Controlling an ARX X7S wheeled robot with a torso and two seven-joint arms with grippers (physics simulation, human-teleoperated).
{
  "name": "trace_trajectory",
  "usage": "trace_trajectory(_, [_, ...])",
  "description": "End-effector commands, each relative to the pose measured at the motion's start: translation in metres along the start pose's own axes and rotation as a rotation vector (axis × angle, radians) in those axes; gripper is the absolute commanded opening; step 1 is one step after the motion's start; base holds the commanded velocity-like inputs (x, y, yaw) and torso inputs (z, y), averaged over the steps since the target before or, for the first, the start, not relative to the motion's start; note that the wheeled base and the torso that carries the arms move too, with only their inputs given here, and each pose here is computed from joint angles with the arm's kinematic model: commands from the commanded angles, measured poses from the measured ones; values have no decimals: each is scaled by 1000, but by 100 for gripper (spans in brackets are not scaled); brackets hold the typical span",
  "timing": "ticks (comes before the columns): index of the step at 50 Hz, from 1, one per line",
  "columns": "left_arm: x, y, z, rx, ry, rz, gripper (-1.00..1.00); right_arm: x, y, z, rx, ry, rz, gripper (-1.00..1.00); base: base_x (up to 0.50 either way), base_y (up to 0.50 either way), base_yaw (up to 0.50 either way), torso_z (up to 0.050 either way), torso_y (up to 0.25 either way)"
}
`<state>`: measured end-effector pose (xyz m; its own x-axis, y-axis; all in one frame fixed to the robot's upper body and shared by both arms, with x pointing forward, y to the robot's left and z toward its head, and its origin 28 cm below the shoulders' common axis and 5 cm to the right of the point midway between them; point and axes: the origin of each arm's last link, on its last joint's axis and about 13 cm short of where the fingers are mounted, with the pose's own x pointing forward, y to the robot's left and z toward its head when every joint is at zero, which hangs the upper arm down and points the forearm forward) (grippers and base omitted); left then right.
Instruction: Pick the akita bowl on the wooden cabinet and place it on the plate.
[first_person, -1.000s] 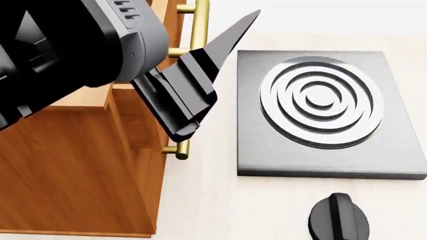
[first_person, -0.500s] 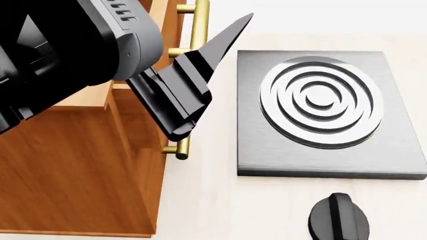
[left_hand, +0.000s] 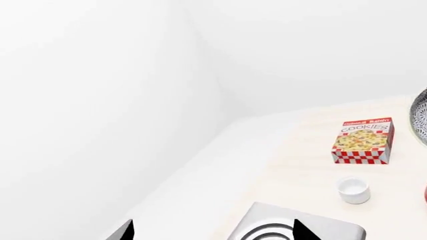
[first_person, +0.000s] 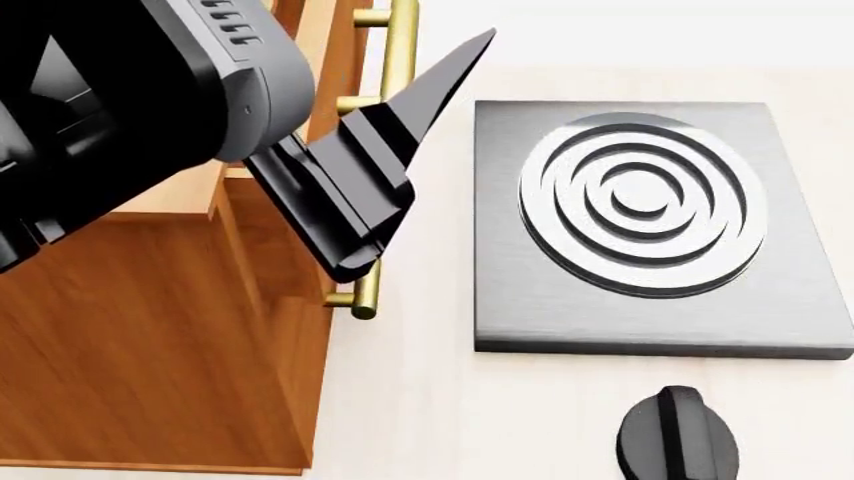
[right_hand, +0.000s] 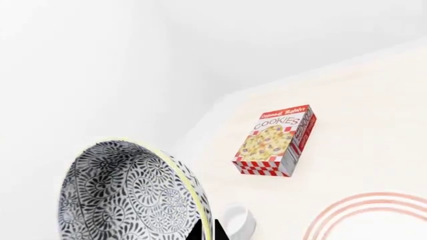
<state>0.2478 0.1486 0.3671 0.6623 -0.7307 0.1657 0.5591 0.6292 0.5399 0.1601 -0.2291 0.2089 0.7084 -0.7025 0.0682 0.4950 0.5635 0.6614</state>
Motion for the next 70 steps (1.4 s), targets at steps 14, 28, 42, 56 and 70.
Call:
trace_trajectory(14, [-1,1,-3,-6,6,9,100,13,-21,-4,51,18,-116,-100,0,0,0,0,0])
trace_trajectory(28, [-1,0,-7,-15,11,9,100,21,-31,-12,30,24,-168,-100,0,0,0,0,1])
trace_trajectory(42, [-1,0,-9,-19,13,11,100,31,-33,-20,-19,36,-182,-100,0,0,0,1,0])
trace_trajectory(56, [-1,1,-9,-22,12,15,100,42,-46,-36,-59,69,-240,-100,0,0,0,0,1])
trace_trajectory(70, [0,1,-11,-25,14,14,100,47,-58,-44,-76,85,-275,-100,0,0,0,0,0])
